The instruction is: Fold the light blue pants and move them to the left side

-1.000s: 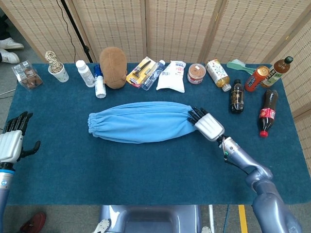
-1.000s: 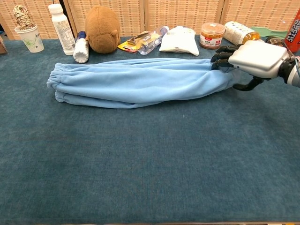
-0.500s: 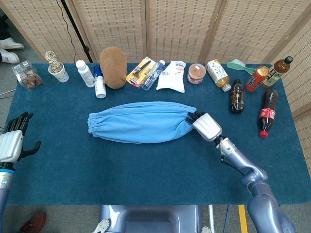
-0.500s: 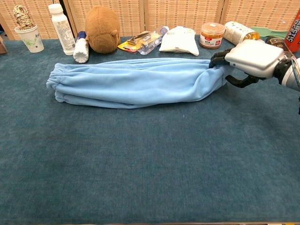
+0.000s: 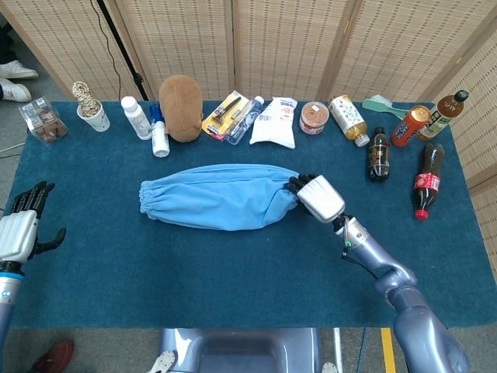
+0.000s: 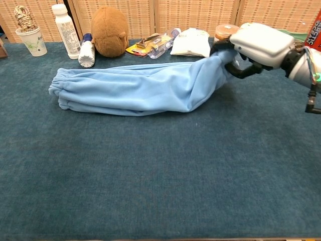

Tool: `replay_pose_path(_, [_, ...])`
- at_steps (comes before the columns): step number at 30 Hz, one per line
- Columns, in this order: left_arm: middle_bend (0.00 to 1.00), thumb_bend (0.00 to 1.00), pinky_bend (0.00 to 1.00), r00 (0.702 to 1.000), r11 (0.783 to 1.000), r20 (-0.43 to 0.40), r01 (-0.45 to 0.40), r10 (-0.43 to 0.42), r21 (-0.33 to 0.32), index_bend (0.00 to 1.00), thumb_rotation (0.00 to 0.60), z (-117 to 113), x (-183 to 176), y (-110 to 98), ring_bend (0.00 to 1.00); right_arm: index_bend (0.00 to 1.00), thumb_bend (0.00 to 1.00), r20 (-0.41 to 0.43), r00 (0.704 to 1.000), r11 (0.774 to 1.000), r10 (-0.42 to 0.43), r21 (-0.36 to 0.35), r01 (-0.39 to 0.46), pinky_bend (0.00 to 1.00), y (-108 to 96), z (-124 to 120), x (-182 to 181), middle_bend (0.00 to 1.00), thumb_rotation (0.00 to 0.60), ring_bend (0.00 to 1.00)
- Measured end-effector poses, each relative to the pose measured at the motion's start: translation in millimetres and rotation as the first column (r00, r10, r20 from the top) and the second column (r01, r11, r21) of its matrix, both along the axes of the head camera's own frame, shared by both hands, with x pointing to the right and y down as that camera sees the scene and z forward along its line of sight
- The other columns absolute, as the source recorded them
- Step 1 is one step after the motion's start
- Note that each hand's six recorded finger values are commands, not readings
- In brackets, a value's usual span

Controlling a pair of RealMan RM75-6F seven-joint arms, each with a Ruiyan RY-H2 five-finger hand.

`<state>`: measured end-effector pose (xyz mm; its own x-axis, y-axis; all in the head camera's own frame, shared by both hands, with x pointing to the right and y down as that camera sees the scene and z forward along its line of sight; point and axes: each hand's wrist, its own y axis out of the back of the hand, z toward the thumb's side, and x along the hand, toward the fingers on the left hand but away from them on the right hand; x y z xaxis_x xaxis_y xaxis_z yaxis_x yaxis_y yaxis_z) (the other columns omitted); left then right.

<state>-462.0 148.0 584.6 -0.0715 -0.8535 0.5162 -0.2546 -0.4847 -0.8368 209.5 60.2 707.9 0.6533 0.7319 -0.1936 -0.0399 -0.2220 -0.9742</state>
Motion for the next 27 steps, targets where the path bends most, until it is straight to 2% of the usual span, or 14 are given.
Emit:
replay_pose_path(6, [0.00, 0.35, 0.00, 1.000, 1.000, -0.013, 0.007, -0.007, 0.002, 0.00, 0.600, -3, -3, 1, 0.00, 0.60, 0.98, 0.065, 0.997, 0.999, -0.030, 0.026, 0.028, 0.58, -11, -12, -39, 0.50, 0.600, 0.42])
replay_pose_path(15, [0.00, 0.35, 0.00, 0.999, 1.000, -0.042, 0.023, -0.023, -0.008, 0.00, 0.600, -3, -10, 1, 0.00, 0.60, 0.98, 0.207, 0.978, 1.000, 0.019, -0.024, -0.014, 0.58, -28, -27, -110, 0.50, 0.600, 0.42])
replay_pose_path(20, [0.00, 0.35, 0.00, 0.998, 0.999, -0.060, 0.032, -0.033, -0.017, 0.00, 0.600, -4, -13, 1, 0.00, 0.60, 0.98, 0.235, 0.972, 0.999, 0.010, -0.041, -0.001, 0.58, -31, -33, -152, 0.50, 0.600, 0.42])
replay_pose_path(27, [0.00, 0.35, 0.00, 0.996, 0.998, -0.066, 0.053, -0.054, -0.023, 0.00, 0.600, -3, -19, -2, 0.00, 0.60, 0.98, 0.241, 0.970, 0.998, -0.009, -0.065, 0.026, 0.58, -33, -36, -188, 0.50, 0.600, 0.42])
